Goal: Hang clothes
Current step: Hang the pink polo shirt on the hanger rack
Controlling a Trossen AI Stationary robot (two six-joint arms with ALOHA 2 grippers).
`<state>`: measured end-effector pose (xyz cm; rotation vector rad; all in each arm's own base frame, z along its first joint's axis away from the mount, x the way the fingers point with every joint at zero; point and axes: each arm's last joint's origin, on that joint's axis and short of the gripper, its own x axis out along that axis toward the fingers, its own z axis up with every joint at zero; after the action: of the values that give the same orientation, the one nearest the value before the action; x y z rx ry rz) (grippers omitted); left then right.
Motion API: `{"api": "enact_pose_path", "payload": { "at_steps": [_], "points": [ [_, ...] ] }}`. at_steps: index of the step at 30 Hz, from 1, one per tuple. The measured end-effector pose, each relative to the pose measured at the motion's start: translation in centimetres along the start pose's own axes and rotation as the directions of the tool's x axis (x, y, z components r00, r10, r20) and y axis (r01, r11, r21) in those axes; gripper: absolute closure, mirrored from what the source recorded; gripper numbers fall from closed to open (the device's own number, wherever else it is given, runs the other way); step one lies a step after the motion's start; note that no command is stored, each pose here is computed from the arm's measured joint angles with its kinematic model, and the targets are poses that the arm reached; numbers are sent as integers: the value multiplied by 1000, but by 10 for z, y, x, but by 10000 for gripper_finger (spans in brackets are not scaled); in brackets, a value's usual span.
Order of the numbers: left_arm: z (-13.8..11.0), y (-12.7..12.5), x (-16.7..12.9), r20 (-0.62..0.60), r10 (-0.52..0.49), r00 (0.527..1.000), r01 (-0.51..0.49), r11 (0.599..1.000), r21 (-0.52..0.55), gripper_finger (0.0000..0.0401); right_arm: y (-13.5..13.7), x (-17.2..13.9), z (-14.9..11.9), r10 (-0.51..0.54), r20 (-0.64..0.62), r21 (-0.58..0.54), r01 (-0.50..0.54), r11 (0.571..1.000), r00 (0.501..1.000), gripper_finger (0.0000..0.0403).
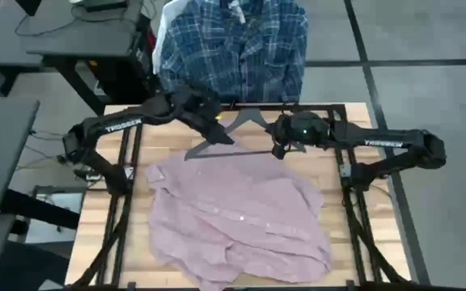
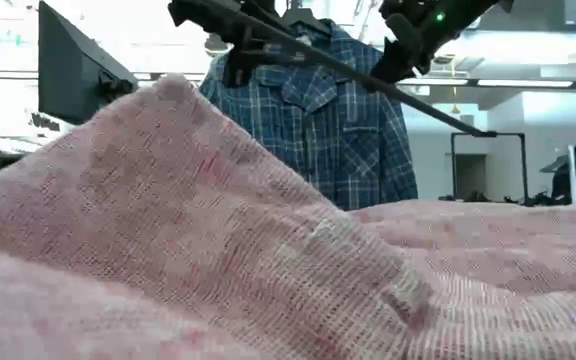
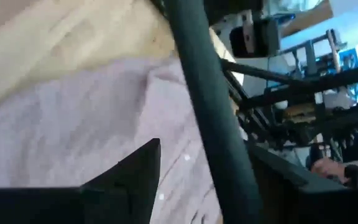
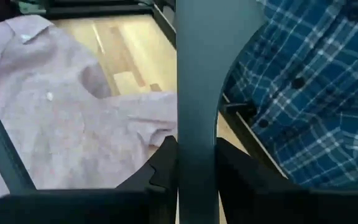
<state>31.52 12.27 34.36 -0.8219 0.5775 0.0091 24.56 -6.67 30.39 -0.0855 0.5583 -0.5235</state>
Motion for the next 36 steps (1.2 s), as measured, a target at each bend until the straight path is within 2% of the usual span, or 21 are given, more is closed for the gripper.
{"api": "enact_pose_path", "payload": {
  "at_steps": [5, 11, 14, 17, 21, 25, 30, 32, 36],
  "points": [
    [0, 0, 1, 20, 32, 999, -32, 999, 6, 272, 0, 0, 0, 1, -2, -5, -1, 1000, 1000, 337],
    [0, 2, 1, 48, 93, 994, -94, 996, 8, 382, 3, -1, 0, 8, 5, -27, -8, 1000, 1000, 337],
    [0, 1, -1, 55, 104, 993, -105, 994, 17, 384, 4, -1, 0, 14, 6, -24, -13, 1000, 1000, 329],
    [-2, -2, -5, 64, 131, 989, -134, 990, 49, 388, 4, -4, 4, 37, 10, 33, -37, 999, 999, 281],
    [-10, -11, -23, 87, 220, 971, -225, 973, 52, 389, -3, -13, 21, 53, 25, 109, -56, 993, 998, 213],
    [-25, -27, -47, 108, 319, 942, -325, 945, 47, 389, -11, -22, 37, 111, 62, 169, -120, 978, 992, 169],
    [-52, -64, -89, 243, 376, 894, -390, 921, 11, 389, -13, -20, 39, 177, 63, 184, -185, 965, 982, 156],
    [-63, -78, -106, 303, 378, 875, -389, 921, -25, 389, -6, -13, 36, 253, 48, 176, -257, 950, 966, 156],
    [-91, -95, -128, 322, 408, 854, -403, 911, -84, 389, 25, 12, 21, 425, -3, 190, -417, 889, 905, 155]
  ]
}}
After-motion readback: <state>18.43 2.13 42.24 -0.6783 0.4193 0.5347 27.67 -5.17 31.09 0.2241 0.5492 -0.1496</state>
